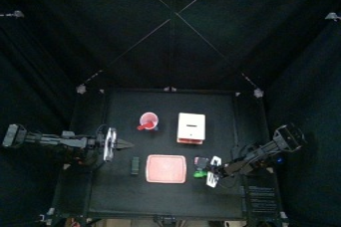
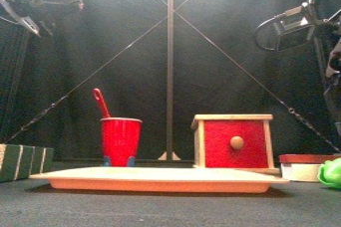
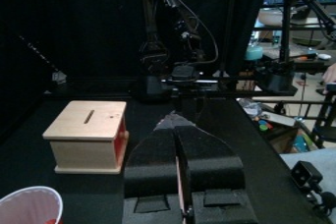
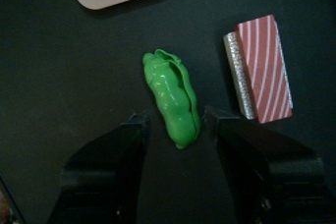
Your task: Grab pea
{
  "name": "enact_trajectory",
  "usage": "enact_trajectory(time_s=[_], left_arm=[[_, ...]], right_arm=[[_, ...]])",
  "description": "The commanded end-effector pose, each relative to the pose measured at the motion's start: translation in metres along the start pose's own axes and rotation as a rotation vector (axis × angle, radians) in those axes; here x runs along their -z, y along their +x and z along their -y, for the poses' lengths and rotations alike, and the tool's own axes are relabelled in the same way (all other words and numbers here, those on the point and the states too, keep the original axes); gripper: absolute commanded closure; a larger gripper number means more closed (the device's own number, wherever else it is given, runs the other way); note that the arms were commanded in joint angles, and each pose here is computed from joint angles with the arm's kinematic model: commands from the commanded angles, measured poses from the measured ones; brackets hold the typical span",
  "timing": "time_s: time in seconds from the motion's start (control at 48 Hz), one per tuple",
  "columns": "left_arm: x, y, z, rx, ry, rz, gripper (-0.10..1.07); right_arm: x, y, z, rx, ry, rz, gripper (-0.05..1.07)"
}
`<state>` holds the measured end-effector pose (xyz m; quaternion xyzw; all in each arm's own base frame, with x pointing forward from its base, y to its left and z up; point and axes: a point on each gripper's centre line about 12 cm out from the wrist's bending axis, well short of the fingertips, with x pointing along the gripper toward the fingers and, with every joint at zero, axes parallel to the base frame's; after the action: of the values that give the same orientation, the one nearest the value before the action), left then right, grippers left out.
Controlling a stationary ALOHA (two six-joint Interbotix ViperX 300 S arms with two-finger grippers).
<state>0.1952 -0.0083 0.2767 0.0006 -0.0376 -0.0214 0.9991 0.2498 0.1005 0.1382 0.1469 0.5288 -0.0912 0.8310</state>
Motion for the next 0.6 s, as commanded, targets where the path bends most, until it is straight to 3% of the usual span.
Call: enact_trajectory(time_s=[0.0, 0.583], left_arm=[[-0.006, 0.002, 0.001, 0.003, 0.000, 0.020, 1.01], [-0.006, 0.002, 0.001, 0.003, 0.000, 0.020, 1.01]], right_arm=[[-0.008, -0.002, -0.007, -0.016, -0.004, 0.020, 0.16], [-0.004, 0.027, -0.010, 0.046, -0.041, -0.038, 0.17]])
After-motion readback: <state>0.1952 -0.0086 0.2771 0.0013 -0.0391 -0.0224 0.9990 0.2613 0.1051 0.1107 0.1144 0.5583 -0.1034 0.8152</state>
